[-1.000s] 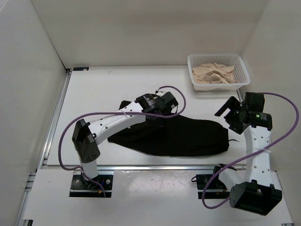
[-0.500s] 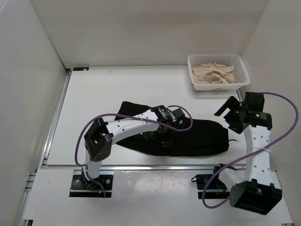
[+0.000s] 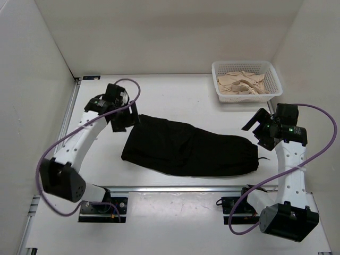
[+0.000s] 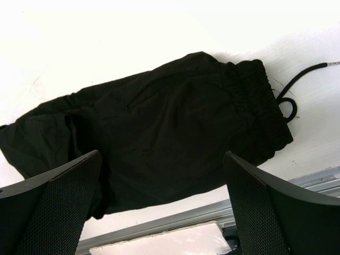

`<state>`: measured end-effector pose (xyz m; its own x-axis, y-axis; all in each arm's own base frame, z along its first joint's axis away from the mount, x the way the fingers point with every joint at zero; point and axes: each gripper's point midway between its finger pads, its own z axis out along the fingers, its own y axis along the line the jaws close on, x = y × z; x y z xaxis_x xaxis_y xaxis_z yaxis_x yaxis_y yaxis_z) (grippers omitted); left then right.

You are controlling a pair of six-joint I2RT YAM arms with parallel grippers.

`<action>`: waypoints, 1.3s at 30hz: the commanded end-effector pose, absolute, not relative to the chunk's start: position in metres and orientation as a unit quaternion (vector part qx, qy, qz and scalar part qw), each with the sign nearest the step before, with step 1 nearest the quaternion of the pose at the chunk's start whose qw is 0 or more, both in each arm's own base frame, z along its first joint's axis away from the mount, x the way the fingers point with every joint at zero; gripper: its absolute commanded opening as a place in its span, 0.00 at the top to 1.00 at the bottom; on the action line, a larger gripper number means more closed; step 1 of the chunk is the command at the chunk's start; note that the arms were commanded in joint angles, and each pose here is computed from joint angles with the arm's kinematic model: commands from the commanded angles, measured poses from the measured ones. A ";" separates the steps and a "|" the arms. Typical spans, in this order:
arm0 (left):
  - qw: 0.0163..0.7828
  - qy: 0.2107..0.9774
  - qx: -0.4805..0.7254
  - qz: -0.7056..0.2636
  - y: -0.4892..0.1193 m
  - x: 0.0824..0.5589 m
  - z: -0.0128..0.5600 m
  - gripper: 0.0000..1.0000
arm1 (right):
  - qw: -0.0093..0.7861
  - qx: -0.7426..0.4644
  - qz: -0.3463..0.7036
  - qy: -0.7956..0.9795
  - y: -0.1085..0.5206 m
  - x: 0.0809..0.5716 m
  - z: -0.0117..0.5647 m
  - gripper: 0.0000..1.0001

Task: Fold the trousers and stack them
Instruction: Fold the trousers

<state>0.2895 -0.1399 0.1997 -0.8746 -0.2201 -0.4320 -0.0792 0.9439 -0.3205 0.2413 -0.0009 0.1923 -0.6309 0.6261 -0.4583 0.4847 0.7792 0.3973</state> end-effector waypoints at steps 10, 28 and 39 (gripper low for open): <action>0.043 0.966 -0.207 -0.151 -0.070 0.280 0.030 0.06 | 0.313 0.295 0.120 0.895 -0.001 0.246 0.195 0.00; 0.034 0.954 -0.186 -0.230 -0.095 0.296 0.038 0.90 | 0.316 0.303 0.124 0.891 0.000 0.245 0.198 0.00; 0.312 0.917 -0.242 -0.059 0.001 0.369 0.223 0.90 | 0.319 0.293 0.133 0.891 0.003 0.247 0.202 0.00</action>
